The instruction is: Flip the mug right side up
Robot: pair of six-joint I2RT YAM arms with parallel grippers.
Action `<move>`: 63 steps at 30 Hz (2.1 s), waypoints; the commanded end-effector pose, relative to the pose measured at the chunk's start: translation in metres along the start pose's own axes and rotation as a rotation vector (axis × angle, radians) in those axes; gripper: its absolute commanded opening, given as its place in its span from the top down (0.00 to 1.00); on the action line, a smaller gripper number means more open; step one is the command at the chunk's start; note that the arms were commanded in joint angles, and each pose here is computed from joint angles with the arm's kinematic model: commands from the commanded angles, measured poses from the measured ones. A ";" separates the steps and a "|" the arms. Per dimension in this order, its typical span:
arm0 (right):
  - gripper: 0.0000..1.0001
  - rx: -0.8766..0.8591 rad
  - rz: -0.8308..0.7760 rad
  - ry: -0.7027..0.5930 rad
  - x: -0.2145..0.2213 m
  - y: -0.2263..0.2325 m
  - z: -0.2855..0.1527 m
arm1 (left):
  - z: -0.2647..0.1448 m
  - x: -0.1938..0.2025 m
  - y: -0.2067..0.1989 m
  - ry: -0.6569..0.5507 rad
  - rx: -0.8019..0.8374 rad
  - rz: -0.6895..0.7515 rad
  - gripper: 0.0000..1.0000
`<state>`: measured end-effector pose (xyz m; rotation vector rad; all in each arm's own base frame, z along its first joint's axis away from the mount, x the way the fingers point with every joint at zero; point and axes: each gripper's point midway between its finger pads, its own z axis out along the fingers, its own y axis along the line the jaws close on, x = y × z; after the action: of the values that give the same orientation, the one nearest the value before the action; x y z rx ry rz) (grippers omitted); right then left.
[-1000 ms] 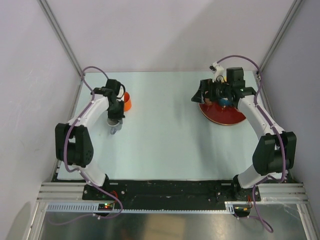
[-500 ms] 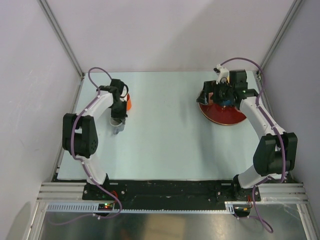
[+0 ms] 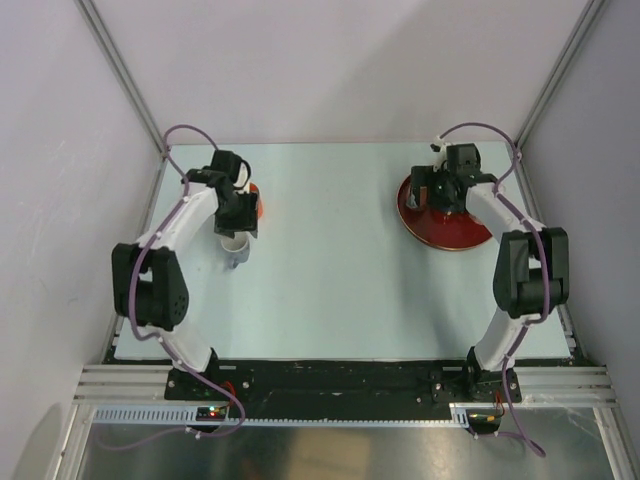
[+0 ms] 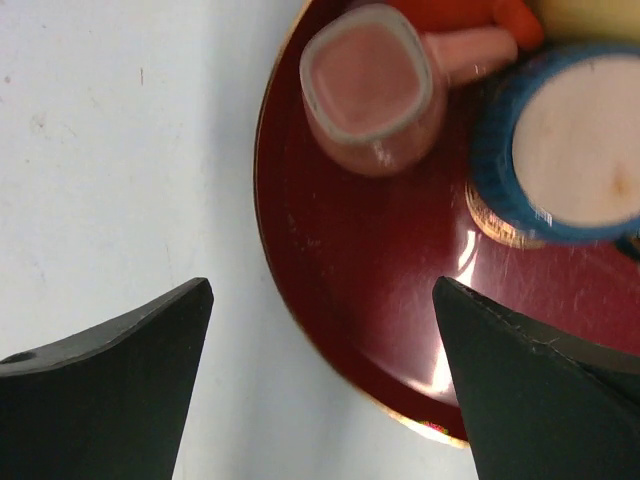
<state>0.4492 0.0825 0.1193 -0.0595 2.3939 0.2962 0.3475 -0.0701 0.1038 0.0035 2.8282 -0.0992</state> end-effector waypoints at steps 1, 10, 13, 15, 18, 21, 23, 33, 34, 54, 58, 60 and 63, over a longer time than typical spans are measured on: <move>0.02 -0.124 -0.224 -0.119 -0.056 0.017 0.007 | -0.050 -0.010 -0.006 -0.139 0.055 0.044 0.36; 0.04 -0.383 -0.732 0.004 -0.055 0.019 0.023 | -0.090 -0.028 -0.030 -0.258 0.194 0.178 0.32; 0.03 -0.399 -0.774 0.024 -0.055 0.011 0.030 | -0.094 -0.034 -0.032 -0.279 0.197 0.222 0.32; 0.03 -0.391 -0.787 0.031 -0.055 0.007 0.036 | -0.096 -0.037 -0.033 -0.289 0.197 0.244 0.32; 0.03 -0.380 -0.805 0.049 -0.051 0.001 0.046 | -0.101 -0.040 -0.041 -0.305 0.214 0.285 0.32; 0.04 -0.374 -0.786 0.076 -0.043 -0.001 0.051 | -0.104 -0.040 -0.051 -0.312 0.234 0.322 0.32; 0.06 -0.367 -0.762 0.097 -0.036 0.000 0.051 | -0.104 -0.037 -0.057 -0.308 0.248 0.340 0.32; 0.11 -0.294 -0.480 0.227 0.002 0.040 0.021 | -0.101 -0.030 -0.074 -0.290 0.281 0.388 0.33; 0.11 -0.293 -0.467 0.230 0.004 0.043 0.015 | -0.100 -0.030 -0.074 -0.289 0.281 0.388 0.33; 0.16 -0.339 -0.621 0.231 -0.004 -0.019 0.030 | -0.100 -0.030 -0.081 -0.290 0.289 0.417 0.33; 0.27 -0.361 -0.642 0.265 0.009 -0.023 0.036 | -0.101 -0.028 -0.080 -0.291 0.289 0.424 0.33; 0.33 -0.370 -0.645 0.284 0.016 -0.025 0.037 | -0.101 -0.028 -0.080 -0.291 0.288 0.426 0.33; 0.44 -0.375 -0.634 0.303 0.024 -0.025 0.039 | -0.101 -0.029 -0.081 -0.293 0.286 0.430 0.33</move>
<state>0.4638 0.0652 0.0704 -1.0364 2.4440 0.4186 0.3387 -0.1370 0.1927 0.5547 2.5174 -0.3596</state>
